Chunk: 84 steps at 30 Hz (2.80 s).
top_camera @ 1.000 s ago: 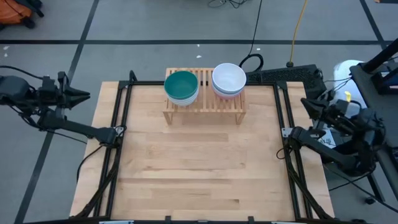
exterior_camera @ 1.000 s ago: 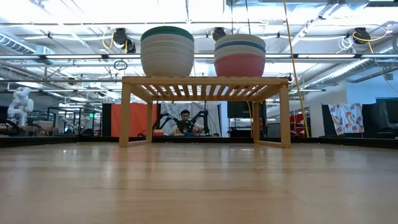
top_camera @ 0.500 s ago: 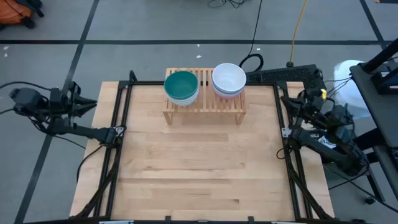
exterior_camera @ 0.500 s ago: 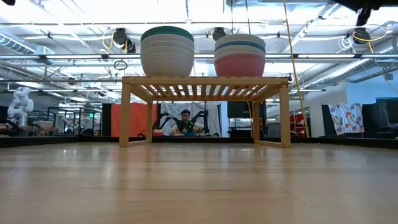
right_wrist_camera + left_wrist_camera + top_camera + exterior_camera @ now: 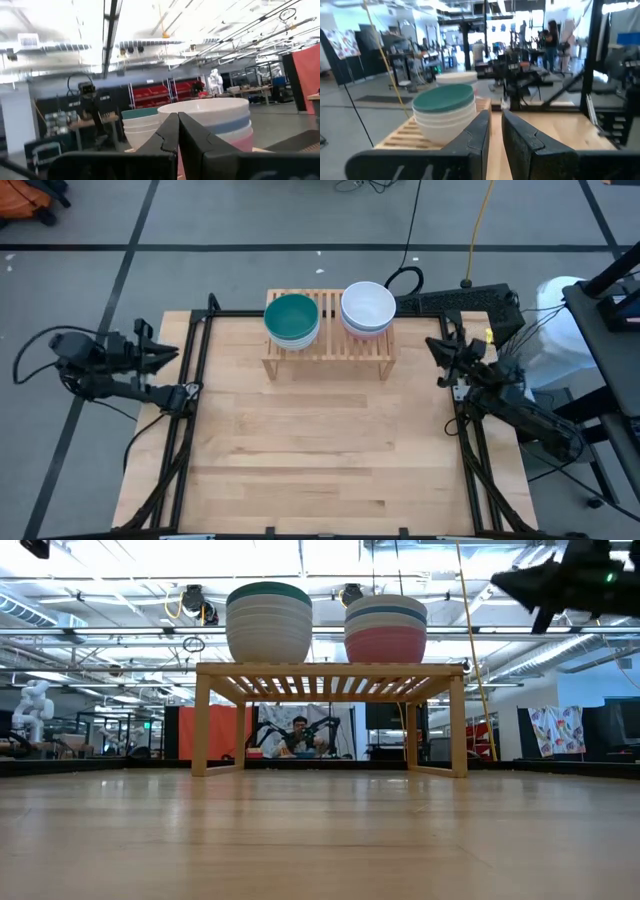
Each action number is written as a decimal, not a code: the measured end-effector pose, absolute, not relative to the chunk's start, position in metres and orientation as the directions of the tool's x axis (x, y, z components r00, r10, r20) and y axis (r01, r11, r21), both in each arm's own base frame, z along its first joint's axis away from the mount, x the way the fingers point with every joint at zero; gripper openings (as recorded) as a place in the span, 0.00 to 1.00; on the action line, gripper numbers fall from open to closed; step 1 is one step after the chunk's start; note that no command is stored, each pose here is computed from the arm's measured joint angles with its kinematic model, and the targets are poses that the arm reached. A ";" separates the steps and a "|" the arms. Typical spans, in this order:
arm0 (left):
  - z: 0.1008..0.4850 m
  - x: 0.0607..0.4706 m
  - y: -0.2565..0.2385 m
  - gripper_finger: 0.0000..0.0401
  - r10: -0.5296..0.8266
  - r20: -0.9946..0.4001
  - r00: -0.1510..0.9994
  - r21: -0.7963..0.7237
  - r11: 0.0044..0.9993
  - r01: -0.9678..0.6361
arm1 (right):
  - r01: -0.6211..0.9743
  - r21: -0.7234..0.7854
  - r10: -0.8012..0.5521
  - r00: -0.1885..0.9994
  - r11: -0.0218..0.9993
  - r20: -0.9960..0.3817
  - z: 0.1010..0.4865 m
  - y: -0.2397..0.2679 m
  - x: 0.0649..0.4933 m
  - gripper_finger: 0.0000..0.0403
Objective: Place and stack bowls onto a shelf
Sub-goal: Return to Home Position
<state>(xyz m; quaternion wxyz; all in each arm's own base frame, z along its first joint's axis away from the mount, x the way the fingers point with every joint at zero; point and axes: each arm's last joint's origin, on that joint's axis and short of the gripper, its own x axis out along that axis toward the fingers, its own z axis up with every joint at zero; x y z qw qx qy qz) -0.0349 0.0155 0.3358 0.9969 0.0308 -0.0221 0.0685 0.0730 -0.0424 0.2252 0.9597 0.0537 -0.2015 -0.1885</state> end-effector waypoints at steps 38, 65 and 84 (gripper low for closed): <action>0.206 0.084 -0.003 0.14 0.232 0.043 0.972 0.127 0.963 -0.236 | 0.314 0.107 -0.331 0.917 0.943 0.224 0.190 -0.046 0.084 0.00; 0.175 0.093 -0.005 0.14 0.231 -0.020 0.973 0.211 0.952 -0.222 | 0.331 0.129 -0.332 0.943 0.935 -0.017 0.167 -0.049 0.087 0.00; 0.175 0.093 -0.005 0.14 0.231 -0.021 0.973 0.211 0.952 -0.222 | 0.330 0.131 -0.330 0.944 0.935 -0.022 0.166 -0.048 0.087 0.00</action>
